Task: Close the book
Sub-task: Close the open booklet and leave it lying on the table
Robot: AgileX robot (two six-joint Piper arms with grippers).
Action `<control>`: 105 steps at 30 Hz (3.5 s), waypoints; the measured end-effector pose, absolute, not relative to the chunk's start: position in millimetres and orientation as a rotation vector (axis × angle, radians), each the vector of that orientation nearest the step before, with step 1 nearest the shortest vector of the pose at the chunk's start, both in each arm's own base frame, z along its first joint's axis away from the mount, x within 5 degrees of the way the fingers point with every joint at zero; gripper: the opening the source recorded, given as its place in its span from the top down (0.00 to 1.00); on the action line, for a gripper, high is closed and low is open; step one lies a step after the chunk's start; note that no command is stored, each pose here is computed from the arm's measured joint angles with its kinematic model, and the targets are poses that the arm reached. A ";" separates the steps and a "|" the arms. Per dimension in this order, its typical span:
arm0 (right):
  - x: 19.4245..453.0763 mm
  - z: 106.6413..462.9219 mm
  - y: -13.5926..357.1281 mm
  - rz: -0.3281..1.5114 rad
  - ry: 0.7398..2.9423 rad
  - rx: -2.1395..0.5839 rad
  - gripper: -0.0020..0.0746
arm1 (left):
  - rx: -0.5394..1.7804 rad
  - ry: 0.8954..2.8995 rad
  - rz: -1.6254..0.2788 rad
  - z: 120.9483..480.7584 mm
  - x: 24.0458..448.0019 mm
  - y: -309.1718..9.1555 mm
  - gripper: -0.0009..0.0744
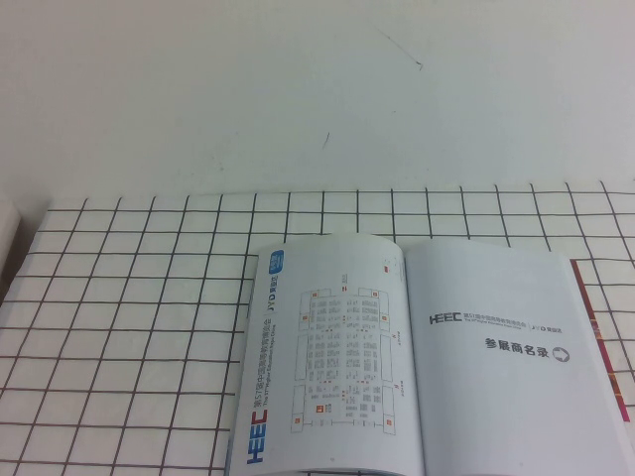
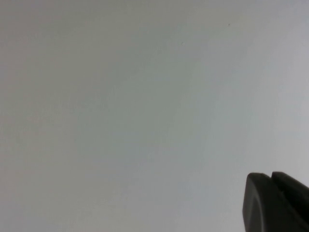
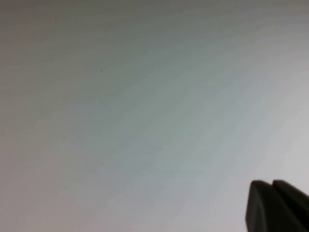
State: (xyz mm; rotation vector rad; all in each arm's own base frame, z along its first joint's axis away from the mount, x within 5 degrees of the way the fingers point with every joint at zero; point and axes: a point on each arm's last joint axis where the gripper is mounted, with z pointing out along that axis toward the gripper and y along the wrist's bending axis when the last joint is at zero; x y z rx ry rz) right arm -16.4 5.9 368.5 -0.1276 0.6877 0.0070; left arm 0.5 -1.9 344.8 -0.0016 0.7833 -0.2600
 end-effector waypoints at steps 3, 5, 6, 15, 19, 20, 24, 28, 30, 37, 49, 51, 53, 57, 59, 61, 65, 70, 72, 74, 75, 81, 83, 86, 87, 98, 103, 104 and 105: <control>-16.3 382.3 3.1 0.026 0.756 -0.091 0.98 | -0.045 0.870 -0.297 354.5 -3.3 0.3 0.99; -10.2 389.4 1.4 0.054 0.840 -0.059 0.98 | -0.071 0.948 -0.327 355.9 -3.7 0.7 0.99; -4.5 391.1 0.9 0.073 0.901 -0.041 0.98 | -0.078 0.978 -0.336 355.9 -3.8 0.6 0.99; 58.8 368.5 4.0 0.226 1.481 0.107 0.98 | -0.161 1.412 -0.454 328.4 25.4 -7.6 0.99; 77.5 349.5 9.6 0.317 1.716 0.169 0.98 | -0.187 1.660 -0.486 311.1 41.7 -13.6 0.99; 80.2 345.3 10.8 0.325 1.766 0.171 0.98 | -0.195 1.739 -0.495 305.5 46.0 -15.6 0.99; 91.0 331.4 16.4 0.344 1.932 0.135 0.98 | -0.233 1.970 -0.530 289.7 63.8 -22.0 0.99; 99.2 323.3 20.5 0.322 2.025 0.036 0.98 | -0.266 2.103 -0.561 280.2 78.6 -26.7 0.99; 101.0 321.7 21.0 0.291 2.039 -0.021 0.98 | -0.265 2.156 -0.567 276.0 85.8 -28.9 0.99; 102.2 322.5 22.1 0.242 2.021 -0.126 0.98 | -0.062 2.317 -0.525 279.9 99.5 -36.1 0.99; 96.8 317.1 33.8 0.352 2.084 -0.267 0.98 | 0.286 2.184 -0.391 306.5 113.3 -39.3 0.99; 99.0 315.2 36.9 0.379 2.100 -0.307 0.98 | 0.273 2.174 -0.424 307.6 113.8 -41.1 0.99; 102.7 312.2 41.2 0.415 2.123 -0.366 0.98 | 0.263 2.169 -0.440 307.8 115.6 -41.9 0.99; 113.9 306.3 52.9 0.539 2.177 -0.522 0.98 | 0.242 2.200 -0.468 303.9 123.1 -43.8 0.99; 122.9 305.1 58.4 0.610 2.206 -0.587 0.98 | 0.217 2.225 -0.522 301.4 127.3 -46.8 0.99; 132.2 303.6 62.8 0.676 2.233 -0.634 0.98 | 0.173 2.250 -0.614 299.1 132.1 -51.5 0.99; 156.7 299.8 71.7 0.822 2.250 -0.657 0.98 | 0.128 2.252 -0.763 296.9 142.7 -60.2 0.99; 181.7 292.6 87.4 1.002 2.194 -0.664 0.98 | 0.094 2.258 -0.832 290.3 161.4 -65.2 0.99; 190.4 287.3 97.2 1.039 2.204 -0.699 0.98 | 0.058 2.280 -0.837 284.5 170.7 -65.6 0.99; 198.3 281.4 107.8 1.055 2.226 -0.747 0.98 | 0.035 2.315 -0.839 277.3 177.9 -66.1 0.99; 202.0 278.2 112.0 1.052 2.239 -0.769 0.98 | 0.025 2.329 -0.839 274.1 181.0 -66.2 0.99; 221.3 269.7 131.2 0.900 2.309 -0.871 0.98 | 0.009 2.412 -0.828 255.4 195.6 -67.2 0.99; 228.4 268.7 133.0 0.817 2.344 -0.863 0.98 | 0.003 2.428 -0.829 252.0 197.8 -67.4 0.99; 238.3 266.5 134.4 0.691 2.397 -0.831 0.98 | -0.006 2.436 -0.819 248.9 200.7 -67.0 0.99; 241.7 264.8 134.8 0.650 2.410 -0.817 0.98 | -0.012 2.433 -0.809 248.1 202.2 -66.5 0.99; 253.7 239.3 153.4 0.585 2.509 -0.728 0.98 | 0.044 2.370 -0.678 246.3 211.8 -60.8 0.99; 257.7 233.0 166.9 0.559 2.490 -0.775 0.98 | 0.017 2.392 -0.665 237.0 219.9 -60.3 0.99; 259.9 231.1 168.7 0.554 2.494 -0.783 0.98 | 0.005 2.399 -0.670 235.1 221.3 -60.5 0.99; 263.2 229.4 170.6 0.546 2.495 -0.794 0.98 | -0.006 2.409 -0.676 232.4 222.7 -60.8 0.99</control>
